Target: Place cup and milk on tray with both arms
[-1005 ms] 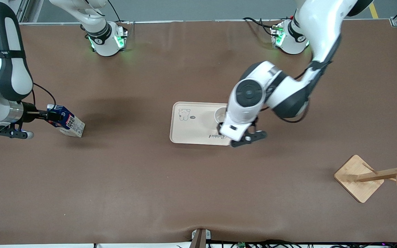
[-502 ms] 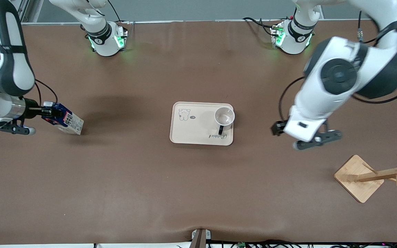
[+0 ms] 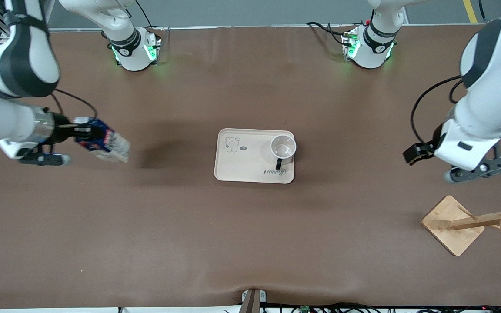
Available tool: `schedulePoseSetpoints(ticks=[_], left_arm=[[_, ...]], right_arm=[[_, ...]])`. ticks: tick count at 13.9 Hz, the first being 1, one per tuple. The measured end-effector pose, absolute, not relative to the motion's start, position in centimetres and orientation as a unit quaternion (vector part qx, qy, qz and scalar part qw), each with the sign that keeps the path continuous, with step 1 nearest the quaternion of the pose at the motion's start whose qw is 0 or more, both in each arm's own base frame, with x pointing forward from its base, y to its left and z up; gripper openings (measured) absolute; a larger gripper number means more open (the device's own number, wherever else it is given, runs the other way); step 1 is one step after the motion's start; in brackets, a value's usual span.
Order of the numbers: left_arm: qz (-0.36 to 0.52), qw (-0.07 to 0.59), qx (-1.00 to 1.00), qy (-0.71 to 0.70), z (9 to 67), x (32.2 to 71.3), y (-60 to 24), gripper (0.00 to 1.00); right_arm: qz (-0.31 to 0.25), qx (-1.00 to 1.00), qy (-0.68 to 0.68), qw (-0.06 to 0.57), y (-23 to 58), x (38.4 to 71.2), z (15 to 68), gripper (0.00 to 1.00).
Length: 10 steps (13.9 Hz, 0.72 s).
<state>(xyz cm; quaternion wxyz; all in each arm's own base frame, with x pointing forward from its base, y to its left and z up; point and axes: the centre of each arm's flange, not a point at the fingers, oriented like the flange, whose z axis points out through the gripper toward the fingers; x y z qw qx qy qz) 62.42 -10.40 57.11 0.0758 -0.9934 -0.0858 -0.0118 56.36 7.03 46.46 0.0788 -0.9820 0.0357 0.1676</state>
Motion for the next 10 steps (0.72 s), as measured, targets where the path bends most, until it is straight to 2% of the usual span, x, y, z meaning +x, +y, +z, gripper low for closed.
schedulePoseSetpoints(ticks=[5,10], left_arm=[[-0.016,0.078,-0.995,-0.06,60.3,61.6,-2.1,1.0],[-0.006,0.069,-0.995,-0.069,61.2,60.4,-1.1,1.0]], right_arm=[[0.174,-0.982,0.02,0.073,20.2,54.3,46.3,0.65],[0.146,-0.988,0.017,0.046,34.3,52.3,44.5,0.65]])
